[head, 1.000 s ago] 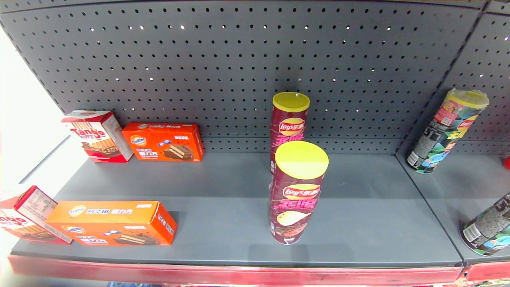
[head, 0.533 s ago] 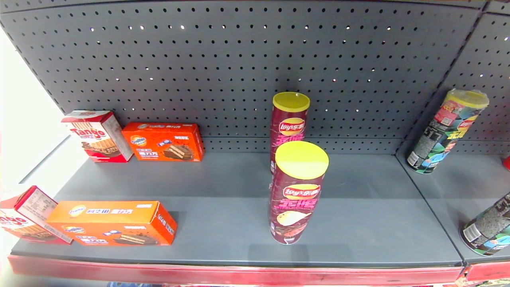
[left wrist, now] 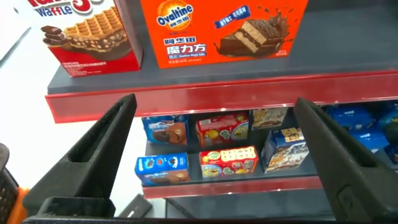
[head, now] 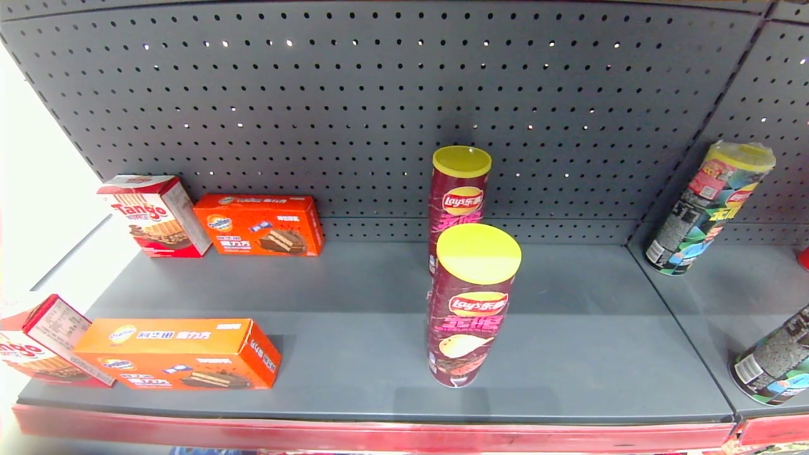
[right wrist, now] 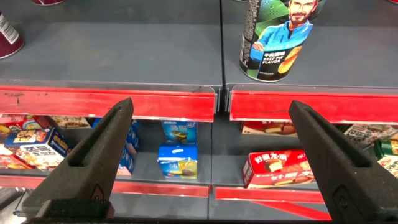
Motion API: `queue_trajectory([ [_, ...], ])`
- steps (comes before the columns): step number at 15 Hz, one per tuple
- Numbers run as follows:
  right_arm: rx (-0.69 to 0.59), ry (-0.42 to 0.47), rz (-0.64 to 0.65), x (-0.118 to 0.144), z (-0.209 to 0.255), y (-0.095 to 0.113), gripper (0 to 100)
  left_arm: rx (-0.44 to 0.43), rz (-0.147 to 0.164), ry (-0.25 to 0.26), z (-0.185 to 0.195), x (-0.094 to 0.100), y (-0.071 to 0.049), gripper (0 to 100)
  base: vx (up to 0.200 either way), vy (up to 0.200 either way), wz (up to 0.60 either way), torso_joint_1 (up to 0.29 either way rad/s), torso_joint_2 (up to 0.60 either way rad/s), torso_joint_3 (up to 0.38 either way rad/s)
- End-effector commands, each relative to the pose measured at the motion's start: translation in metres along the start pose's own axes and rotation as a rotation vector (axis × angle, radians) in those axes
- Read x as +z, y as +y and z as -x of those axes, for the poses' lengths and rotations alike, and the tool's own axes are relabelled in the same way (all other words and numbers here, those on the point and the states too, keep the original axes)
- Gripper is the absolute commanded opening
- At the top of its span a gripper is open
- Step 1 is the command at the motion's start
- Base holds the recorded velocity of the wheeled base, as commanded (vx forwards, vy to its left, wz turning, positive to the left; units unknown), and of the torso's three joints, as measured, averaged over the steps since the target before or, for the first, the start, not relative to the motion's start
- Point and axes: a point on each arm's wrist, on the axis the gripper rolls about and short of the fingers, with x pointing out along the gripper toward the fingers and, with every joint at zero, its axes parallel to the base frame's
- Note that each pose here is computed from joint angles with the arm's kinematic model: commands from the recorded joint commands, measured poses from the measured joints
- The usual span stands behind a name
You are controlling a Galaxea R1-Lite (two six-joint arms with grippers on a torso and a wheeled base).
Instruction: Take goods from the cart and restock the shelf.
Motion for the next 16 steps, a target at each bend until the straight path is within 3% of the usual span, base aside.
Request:
queue_trajectory([
  [1,-0.001,0.000,0.000,-0.0001,0.0000,0.0000,100,-0.001,0.000,0.002,-0.0002,0.0001,0.0000,100,0.000,0.000,0.00,0.000,0.00,0.000],
  [9,0.001,0.000,0.000,-0.0001,0.0000,0.0000,100,0.004,0.006,0.002,-0.0002,0.0001,0.0001,100,-0.025,0.000,0.00,0.000,0.00,0.000],
  [11,0.001,0.000,0.000,-0.0001,0.0000,0.0000,100,0.002,0.003,0.002,-0.0002,0.0001,0.0001,100,0.000,0.000,-0.60,-0.012,0.00,0.002],
  [16,0.001,0.000,0.000,-0.0001,0.0000,0.0000,100,0.002,0.003,0.002,-0.0002,0.0001,0.0001,100,0.000,0.000,0.00,0.000,0.00,0.000],
])
